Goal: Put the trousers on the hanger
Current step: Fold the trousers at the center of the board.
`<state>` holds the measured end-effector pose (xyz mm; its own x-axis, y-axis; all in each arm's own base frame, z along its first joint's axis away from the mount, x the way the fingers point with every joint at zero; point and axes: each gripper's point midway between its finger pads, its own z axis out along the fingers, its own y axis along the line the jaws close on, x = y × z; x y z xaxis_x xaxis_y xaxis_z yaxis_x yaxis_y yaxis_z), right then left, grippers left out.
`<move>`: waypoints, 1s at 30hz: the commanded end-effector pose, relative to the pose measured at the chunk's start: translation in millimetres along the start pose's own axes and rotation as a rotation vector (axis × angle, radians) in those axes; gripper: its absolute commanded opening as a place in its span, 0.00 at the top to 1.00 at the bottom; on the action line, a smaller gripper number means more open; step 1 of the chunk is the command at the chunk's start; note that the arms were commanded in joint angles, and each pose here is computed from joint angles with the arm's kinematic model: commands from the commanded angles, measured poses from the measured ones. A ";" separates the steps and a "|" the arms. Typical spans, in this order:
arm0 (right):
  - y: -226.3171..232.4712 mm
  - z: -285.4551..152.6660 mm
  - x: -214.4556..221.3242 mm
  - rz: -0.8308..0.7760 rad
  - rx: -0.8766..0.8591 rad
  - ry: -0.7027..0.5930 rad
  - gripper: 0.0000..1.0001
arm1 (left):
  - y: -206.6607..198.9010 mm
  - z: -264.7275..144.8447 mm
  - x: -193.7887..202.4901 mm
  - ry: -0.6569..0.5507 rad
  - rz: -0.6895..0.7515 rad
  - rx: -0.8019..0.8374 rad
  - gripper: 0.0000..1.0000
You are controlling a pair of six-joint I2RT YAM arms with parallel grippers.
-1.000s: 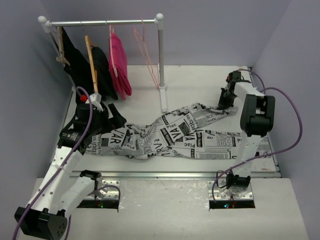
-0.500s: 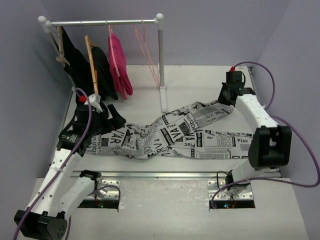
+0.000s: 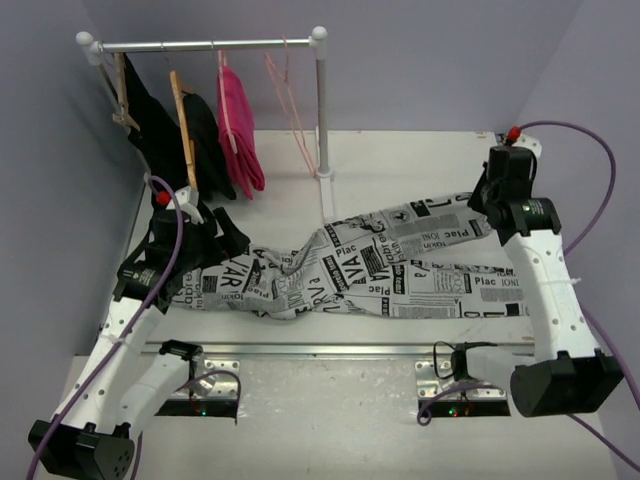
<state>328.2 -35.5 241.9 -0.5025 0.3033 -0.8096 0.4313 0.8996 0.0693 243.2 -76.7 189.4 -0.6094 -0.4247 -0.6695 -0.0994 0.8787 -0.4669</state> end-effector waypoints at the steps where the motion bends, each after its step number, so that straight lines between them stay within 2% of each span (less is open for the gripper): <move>1: -17.5 -47.6 -46.0 -0.008 0.044 -0.093 1.00 | 0.4 3.9 -12.1 -0.047 -0.010 -0.022 0.00; 6: -36.2 -85.5 -58.3 -0.029 0.074 -0.133 1.00 | 4.9 5.5 -13.2 -0.049 -0.016 -0.051 0.00; 10: -63.1 -108.4 -63.4 -0.081 0.180 -0.137 1.00 | 7.3 4.8 -13.9 -0.055 -0.026 -0.066 0.00; 15: -89.1 -115.5 -43.0 -0.114 0.287 -0.102 1.00 | 34.4 7.5 -19.7 -0.089 -0.097 -0.234 0.00; 18: -102.0 -108.3 -22.7 -0.145 0.362 -0.043 1.00 | 41.5 12.3 -15.6 -0.057 -0.108 -0.284 0.00; 23: -114.0 -80.7 16.3 -0.185 0.456 0.074 1.00 | 40.1 13.5 -15.0 -0.044 -0.093 -0.275 0.00; 30: -123.4 -58.9 31.9 -0.256 0.548 0.135 1.00 | 35.6 11.5 -16.5 -0.058 -0.085 -0.244 0.00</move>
<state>212.4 -102.8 234.7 -0.7468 0.1719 -0.6424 0.5267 0.7428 -0.4134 249.5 -38.4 154.0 -0.5956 -0.4986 -0.6298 -0.3714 0.8662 -0.3345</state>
